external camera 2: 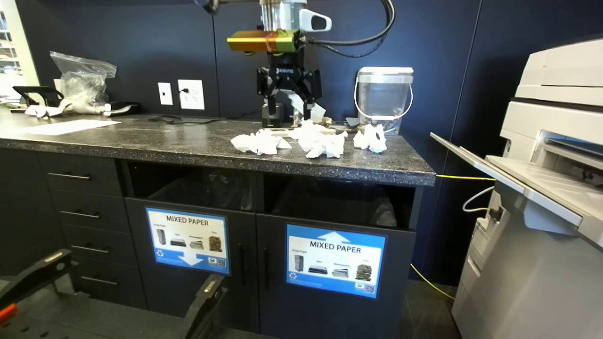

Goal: Put the papers in the bin to the right

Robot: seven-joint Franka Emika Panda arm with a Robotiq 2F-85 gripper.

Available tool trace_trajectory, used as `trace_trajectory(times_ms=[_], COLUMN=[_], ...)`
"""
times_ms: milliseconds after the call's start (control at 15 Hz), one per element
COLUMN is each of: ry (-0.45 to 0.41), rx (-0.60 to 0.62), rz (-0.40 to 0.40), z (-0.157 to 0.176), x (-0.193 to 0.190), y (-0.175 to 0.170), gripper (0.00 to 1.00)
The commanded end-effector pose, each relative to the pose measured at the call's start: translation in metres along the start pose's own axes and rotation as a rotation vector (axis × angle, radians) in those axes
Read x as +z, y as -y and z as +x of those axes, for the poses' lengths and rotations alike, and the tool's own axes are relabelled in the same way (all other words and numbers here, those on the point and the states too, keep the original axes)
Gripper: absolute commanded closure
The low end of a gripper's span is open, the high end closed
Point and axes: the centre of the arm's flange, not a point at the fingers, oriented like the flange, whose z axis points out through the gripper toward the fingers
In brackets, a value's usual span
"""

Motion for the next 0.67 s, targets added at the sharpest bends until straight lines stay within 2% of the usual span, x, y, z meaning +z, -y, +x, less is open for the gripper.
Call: trace_trajectory(times_ms=[0,333,600], ry=[-0.043,-0.071,-0.062], rx=[0.050,0.077,0.096], rz=[-0.015,-0.030,-0.037], z=[0.060,0.103,0.122], x=[0.040,0.071,0.091], y=[-0.001,-0.006,-0.012], gripper=[0.00,0.00,0.00])
